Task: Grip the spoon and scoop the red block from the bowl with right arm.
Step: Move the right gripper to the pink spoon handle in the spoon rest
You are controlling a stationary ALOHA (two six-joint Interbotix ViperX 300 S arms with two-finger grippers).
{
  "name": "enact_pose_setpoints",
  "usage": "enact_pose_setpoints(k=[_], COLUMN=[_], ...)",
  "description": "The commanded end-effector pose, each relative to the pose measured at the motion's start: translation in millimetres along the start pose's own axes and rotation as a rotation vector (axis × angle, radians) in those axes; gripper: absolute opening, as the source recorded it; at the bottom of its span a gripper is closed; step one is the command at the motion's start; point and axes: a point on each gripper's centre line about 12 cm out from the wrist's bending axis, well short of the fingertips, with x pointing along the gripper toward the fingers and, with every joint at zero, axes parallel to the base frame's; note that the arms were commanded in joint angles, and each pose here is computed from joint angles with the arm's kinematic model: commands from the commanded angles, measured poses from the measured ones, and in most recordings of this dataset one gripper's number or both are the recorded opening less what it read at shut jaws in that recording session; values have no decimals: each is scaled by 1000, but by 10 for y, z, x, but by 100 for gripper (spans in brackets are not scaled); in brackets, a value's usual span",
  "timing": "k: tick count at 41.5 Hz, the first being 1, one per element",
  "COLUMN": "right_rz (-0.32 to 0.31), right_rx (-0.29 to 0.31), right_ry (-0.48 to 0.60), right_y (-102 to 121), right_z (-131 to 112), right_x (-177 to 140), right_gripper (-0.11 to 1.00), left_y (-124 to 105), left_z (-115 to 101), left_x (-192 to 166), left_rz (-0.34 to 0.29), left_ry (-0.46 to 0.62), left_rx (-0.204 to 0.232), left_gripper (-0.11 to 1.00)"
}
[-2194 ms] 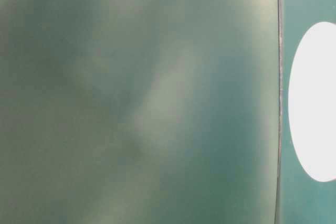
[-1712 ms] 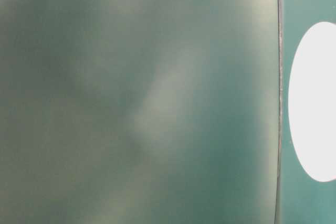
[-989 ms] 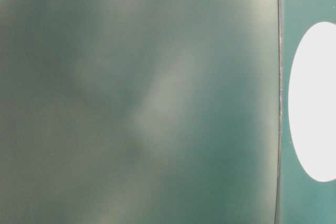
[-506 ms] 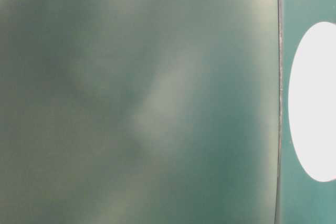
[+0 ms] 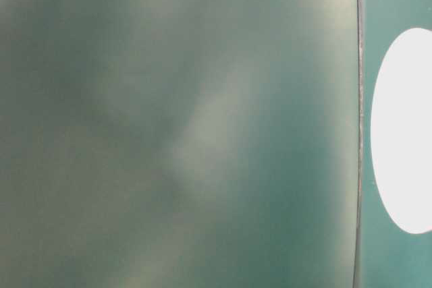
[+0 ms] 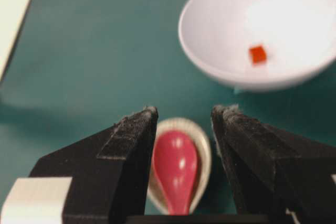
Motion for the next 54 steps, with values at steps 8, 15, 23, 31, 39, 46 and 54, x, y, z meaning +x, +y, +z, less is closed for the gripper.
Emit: enact_pose_setpoints(k=[8, 15, 23, 31, 39, 46, 54], right_rz=[1, -6, -7, -11, -4, -16, -29], right_rx=[26, 21, -2, -21, -34, -44, -55], right_ry=[31, 76, 134, 172, 183, 203, 212], right_y=[39, 44, 58, 59, 88, 63, 38], right_z=[-226, -384, -530, -638, -697, -768, -828], right_x=[53, 82, 124, 159, 185, 202, 230], right_gripper=[52, 52, 52, 52, 52, 52, 52], left_y=[-1, -1, -4, -4, -4, -4, -4], left_z=[96, 96, 98, 94, 92, 92, 92], left_x=[21, 21, 18, 21, 21, 21, 21], left_rz=[0, 0, -2, -2, -2, -2, -2], left_ry=[-20, -20, -21, -18, -17, -17, -17], left_rx=[2, 2, 3, 2, 2, 2, 2], left_gripper=[0, 0, 0, 0, 0, 0, 0])
